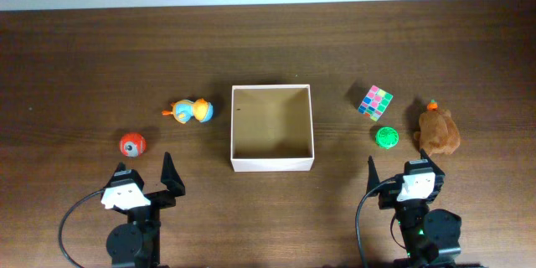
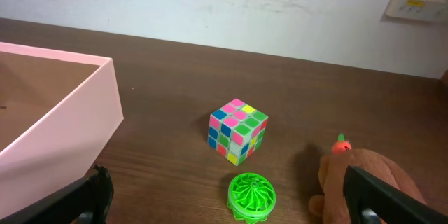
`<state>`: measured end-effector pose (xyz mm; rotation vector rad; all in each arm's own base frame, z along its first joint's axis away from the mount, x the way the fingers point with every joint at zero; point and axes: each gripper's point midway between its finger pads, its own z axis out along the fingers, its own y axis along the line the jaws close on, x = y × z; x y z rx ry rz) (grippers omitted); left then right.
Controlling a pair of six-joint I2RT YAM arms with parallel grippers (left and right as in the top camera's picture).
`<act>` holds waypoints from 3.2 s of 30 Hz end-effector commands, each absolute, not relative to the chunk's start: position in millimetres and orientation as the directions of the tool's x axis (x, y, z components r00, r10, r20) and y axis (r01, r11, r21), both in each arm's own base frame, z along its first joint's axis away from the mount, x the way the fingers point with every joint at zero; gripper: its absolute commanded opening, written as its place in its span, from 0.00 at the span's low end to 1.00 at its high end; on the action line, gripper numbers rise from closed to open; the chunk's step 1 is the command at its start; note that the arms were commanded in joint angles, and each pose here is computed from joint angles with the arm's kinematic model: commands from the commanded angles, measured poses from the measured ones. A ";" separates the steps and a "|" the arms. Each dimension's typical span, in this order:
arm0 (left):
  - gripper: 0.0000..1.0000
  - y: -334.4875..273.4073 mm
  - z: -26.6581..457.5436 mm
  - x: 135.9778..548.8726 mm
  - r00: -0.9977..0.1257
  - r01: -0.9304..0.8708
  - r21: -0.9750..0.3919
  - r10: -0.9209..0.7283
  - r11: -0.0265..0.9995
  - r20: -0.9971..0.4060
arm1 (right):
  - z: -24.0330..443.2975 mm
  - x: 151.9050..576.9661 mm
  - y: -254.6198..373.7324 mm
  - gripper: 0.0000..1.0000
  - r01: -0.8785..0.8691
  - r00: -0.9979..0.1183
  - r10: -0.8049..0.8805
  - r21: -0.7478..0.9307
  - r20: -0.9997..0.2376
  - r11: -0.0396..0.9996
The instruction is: Pack container
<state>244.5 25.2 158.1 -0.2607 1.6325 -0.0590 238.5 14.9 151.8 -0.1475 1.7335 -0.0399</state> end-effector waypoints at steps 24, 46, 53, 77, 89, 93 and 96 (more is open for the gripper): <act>0.99 23.8 157.4 244.4 -0.057 -0.122 -0.183 -0.191 0.975 -0.980 | 229.3 226.0 28.9 0.99 -0.145 0.006 -0.050 -0.051 -0.999 0.988; 0.99 23.8 157.4 244.4 -0.057 -0.122 -0.183 -0.191 0.975 -0.980 | 323.7 310.0 77.1 0.99 -0.291 -0.583 0.023 0.236 -0.812 0.927; 0.99 23.8 157.5 244.4 -0.057 -0.122 -0.183 -0.191 0.975 -0.980 | 289.7 354.1 97.9 0.99 -0.326 -0.702 0.012 0.335 -0.712 0.884; 0.99 23.8 157.4 244.4 -0.057 -0.122 -0.183 -0.191 0.975 -0.980 | 109.0 416.3 5.3 0.99 0.650 -0.653 0.667 0.187 -0.359 0.737; 0.99 23.8 157.4 244.4 -0.057 -0.122 -0.183 -0.191 0.975 -0.980 | 72.9 414.5 -8.3 0.99 0.669 -0.679 0.706 0.227 -0.203 0.708; 0.99 23.8 157.5 244.4 -0.057 -0.122 -0.183 -0.191 0.975 -0.980 | 68.6 415.4 -15.0 1.00 0.627 -0.719 0.669 0.239 -0.190 0.742; 0.99 23.8 157.4 244.4 -0.057 -0.122 -0.183 -0.191 0.975 -0.980 | 68.3 417.2 -14.8 0.99 0.582 -0.753 0.625 0.236 -0.204 0.778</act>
